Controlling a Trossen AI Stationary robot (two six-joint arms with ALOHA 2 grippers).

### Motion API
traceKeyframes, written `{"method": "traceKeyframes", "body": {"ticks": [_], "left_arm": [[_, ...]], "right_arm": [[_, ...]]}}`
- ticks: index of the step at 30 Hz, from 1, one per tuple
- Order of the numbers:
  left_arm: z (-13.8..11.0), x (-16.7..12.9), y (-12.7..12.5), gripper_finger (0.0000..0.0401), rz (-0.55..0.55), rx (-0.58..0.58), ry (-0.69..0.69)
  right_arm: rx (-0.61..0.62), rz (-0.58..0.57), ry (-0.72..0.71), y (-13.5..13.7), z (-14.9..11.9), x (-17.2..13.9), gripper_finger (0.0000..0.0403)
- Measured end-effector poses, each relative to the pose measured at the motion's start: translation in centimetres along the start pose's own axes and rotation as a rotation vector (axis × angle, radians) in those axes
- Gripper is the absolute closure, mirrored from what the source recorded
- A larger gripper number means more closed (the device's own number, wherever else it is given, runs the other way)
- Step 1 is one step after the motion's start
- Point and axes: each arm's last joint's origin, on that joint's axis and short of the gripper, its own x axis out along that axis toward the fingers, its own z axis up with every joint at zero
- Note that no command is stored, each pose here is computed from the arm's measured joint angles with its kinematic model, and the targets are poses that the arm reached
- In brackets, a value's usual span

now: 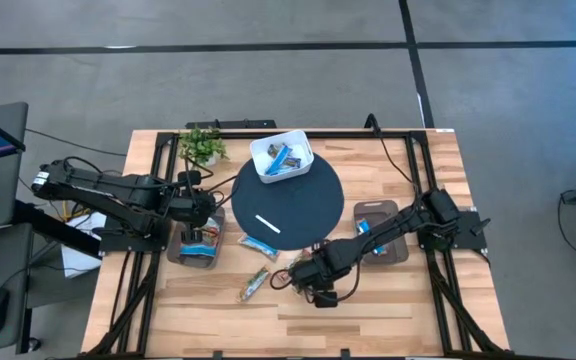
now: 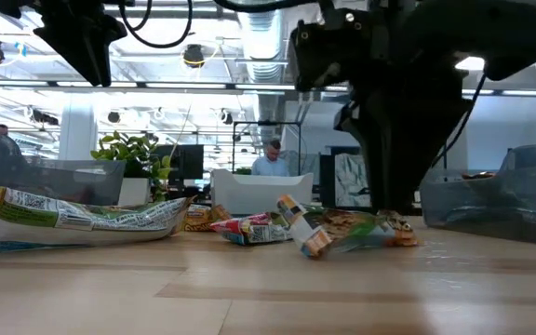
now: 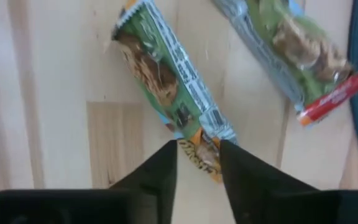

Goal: Pick and place Granola Bars by type
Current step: Put the yellow granola bar into the right black bin

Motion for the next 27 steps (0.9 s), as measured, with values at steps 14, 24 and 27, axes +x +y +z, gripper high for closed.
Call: {"method": "traceKeyframes", "body": {"ticks": [14, 24, 27], "left_arm": [[0.0, 0.0, 0.0, 0.0273, 0.000, -0.018, 0.000], [0.0, 0.0, 0.0, 0.0273, -0.005, -0.022, 0.002], [0.0, 0.0, 0.0, 0.0273, -0.005, -0.022, 0.002]], "right_arm": [[-0.138, -0.025, -0.028, 0.4, 0.7, 1.8, 0.0198], [-0.078, -0.036, 0.007, 0.2, 0.5, 2.5, 0.0283], [-0.057, -0.035, 0.007, 0.2, 0.5, 2.5, 0.0328]]}}
